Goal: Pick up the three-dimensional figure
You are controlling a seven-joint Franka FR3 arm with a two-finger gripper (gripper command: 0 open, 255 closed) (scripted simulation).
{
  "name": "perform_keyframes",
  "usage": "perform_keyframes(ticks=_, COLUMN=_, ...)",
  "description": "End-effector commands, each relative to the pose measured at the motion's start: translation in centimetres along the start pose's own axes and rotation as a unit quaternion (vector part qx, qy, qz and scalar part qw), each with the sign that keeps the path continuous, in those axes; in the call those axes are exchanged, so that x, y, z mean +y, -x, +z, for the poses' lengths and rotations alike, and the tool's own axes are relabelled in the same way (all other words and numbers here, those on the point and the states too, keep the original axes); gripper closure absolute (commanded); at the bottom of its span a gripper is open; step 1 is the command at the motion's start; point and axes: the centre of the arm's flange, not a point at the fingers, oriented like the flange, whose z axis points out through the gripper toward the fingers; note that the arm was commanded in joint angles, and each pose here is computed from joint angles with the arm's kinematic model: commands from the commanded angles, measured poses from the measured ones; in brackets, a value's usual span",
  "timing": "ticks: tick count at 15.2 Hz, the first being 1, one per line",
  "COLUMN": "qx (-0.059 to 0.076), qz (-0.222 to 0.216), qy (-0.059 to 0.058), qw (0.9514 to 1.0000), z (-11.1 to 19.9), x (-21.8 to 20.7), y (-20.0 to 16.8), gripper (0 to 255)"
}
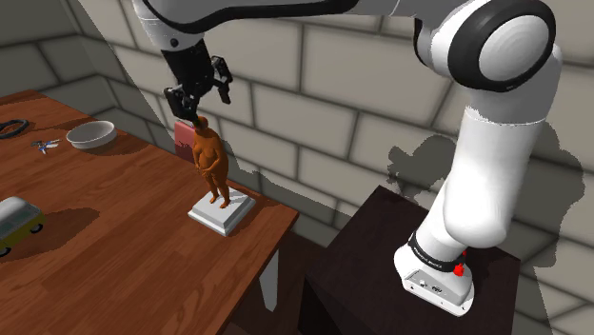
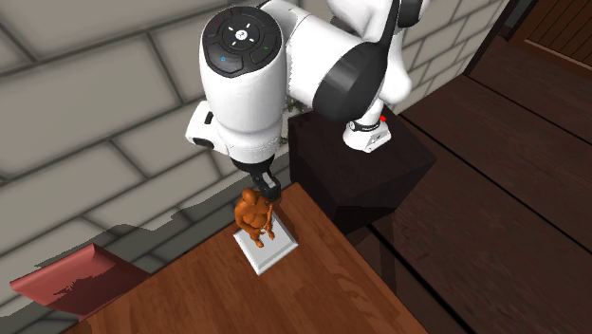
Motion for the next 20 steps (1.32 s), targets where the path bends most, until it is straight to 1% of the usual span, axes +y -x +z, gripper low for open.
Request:
perform_keyframes(ticks=1, qx=0.0, qz=-0.001, qy=0.01, qw=1.0, z=0.3, x=-1.9, y=-2.5, gripper=0)
perform_keyframes(ticks=2, qx=0.0, qz=-0.001, qy=0.011, qw=0.9999, z=0.3, x=-2.1, y=-2.7, gripper=0)
perform_keyframes(ticks=9, qx=0.0, qz=-0.001, qy=0.011, qw=0.9999, z=4.3, x=-3.0, y=-2.7, gripper=0)
perform_keyframes(ticks=11, qx=0.0, qz=-0.001, qy=0.011, qw=0.9999, z=4.3, x=-3.0, y=-2.7, gripper=0)
perform_keyframes(ticks=12, qx=0.0, qz=-0.001, qy=0.011, qw=0.9999, z=4.2, x=-3.0, y=-2.7, gripper=255)
perform_keyframes(ticks=20, qx=0.0, qz=-0.001, qy=0.011, qw=0.9999, z=4.3, x=-3.1, y=-2.8, gripper=255)
